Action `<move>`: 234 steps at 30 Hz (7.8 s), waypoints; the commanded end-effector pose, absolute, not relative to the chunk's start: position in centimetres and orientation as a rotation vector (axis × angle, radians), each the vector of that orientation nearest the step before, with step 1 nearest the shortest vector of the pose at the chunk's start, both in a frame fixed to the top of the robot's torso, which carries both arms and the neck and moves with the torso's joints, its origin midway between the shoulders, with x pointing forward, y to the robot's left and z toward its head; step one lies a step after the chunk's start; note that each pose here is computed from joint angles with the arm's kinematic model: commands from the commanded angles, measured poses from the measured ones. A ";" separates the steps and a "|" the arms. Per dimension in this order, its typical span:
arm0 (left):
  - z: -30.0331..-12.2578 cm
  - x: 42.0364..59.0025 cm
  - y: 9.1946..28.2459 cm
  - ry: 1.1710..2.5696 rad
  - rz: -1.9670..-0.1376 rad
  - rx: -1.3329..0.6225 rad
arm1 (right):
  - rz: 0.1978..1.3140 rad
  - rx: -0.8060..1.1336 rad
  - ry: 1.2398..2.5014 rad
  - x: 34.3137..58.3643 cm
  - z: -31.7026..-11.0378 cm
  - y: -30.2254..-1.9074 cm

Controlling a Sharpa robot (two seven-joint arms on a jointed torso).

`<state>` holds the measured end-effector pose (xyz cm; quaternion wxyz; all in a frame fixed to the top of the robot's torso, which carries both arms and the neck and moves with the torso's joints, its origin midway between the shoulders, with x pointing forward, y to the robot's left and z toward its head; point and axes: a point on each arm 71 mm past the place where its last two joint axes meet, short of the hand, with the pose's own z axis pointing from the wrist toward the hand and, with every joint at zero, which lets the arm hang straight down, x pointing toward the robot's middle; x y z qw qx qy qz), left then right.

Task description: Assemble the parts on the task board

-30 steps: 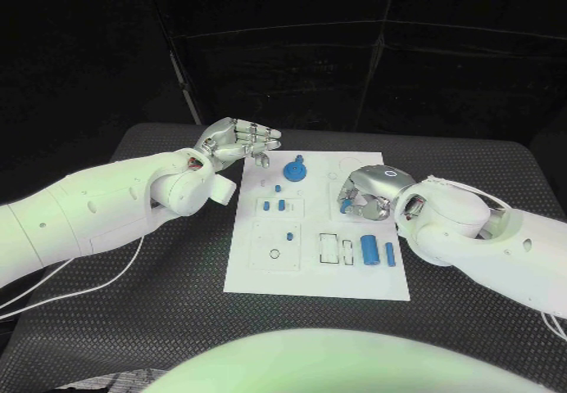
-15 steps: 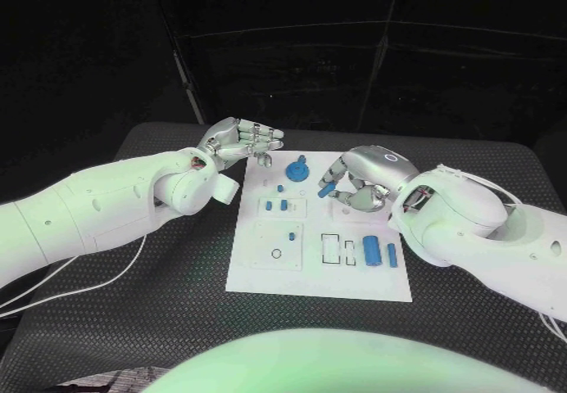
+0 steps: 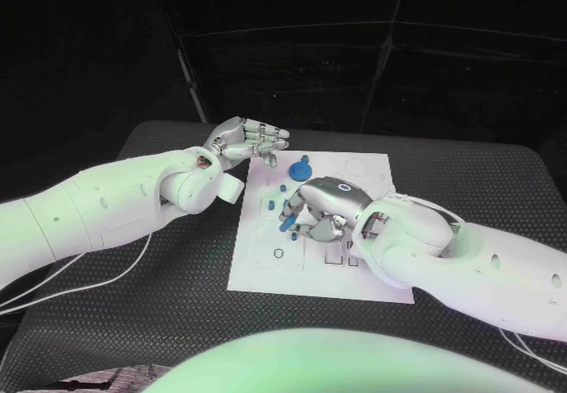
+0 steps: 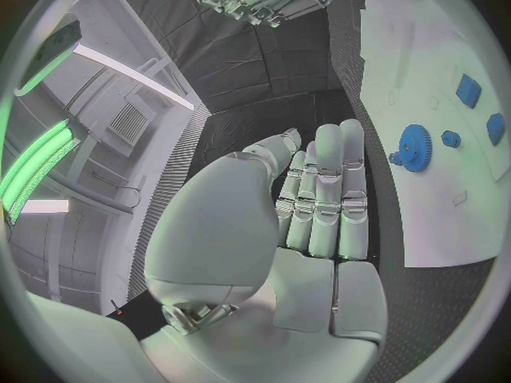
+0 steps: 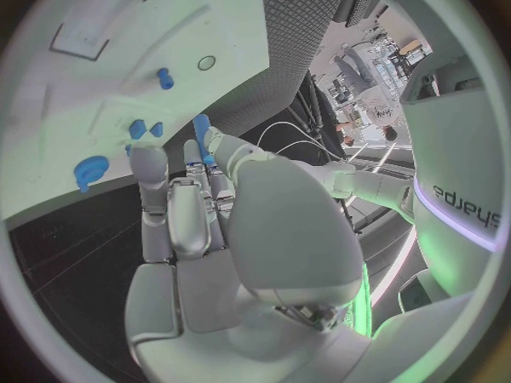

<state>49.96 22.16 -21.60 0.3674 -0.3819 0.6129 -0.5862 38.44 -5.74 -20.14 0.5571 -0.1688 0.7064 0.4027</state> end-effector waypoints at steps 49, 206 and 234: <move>-21.4 50.1 21.8 1.572 -1.525 -0.977 | 0.864 -0.683 1.802 37.4 -25.2 -2.8; -21.6 50.0 22.9 1.588 -1.506 -0.988 | 0.613 0.202 1.991 37.0 -26.3 -15.4; -21.6 49.9 23.0 1.590 -1.503 -0.990 | 0.625 0.098 1.940 36.9 -25.9 -15.0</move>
